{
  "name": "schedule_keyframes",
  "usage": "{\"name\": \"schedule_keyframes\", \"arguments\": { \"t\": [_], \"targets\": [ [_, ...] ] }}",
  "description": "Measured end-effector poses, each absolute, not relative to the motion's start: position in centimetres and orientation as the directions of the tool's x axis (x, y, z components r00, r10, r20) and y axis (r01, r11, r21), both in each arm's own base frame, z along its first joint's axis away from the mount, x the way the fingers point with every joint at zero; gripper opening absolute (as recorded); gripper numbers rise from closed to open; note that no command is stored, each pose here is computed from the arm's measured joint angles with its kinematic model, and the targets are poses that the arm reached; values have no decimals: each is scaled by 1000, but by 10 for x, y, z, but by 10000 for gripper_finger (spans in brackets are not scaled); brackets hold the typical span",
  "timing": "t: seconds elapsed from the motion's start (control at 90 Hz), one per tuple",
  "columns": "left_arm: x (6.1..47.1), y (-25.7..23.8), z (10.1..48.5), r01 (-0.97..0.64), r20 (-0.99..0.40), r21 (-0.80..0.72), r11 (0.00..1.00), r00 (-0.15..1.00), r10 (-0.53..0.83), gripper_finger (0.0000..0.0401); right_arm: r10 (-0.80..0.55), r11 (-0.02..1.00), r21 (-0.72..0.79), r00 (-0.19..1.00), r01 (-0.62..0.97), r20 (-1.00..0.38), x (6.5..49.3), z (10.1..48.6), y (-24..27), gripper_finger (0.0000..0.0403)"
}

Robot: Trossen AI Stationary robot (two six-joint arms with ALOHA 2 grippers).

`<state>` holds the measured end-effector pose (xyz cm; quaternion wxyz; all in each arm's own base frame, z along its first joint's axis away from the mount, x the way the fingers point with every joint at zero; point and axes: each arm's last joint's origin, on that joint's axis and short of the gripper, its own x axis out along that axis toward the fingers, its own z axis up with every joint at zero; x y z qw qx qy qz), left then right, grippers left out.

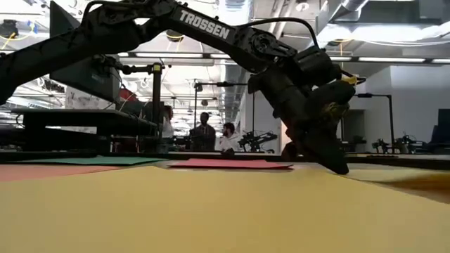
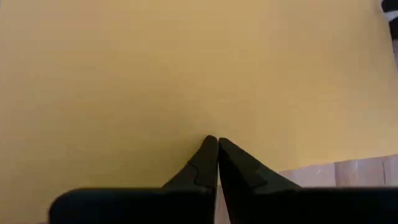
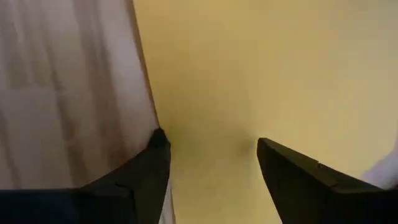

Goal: Organize paper
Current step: Stack the yellow paper on top of the yellow paper

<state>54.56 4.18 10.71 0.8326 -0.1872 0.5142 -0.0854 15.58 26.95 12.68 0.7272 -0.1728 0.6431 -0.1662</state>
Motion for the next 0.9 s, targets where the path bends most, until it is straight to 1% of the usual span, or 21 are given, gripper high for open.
{"name": "schedule_keyframes", "arguments": {
  "t": [0.378,0.9],
  "targets": [
    [546,42,107,-50,-823,-402,914,457,-336,0,-559,827,-552,53,102,-828,156,134,259,226],
    [548,31,107,23,-784,-461,887,458,-419,0,-597,794,-573,82,204,-798,181,135,243,225]
  ]
}}
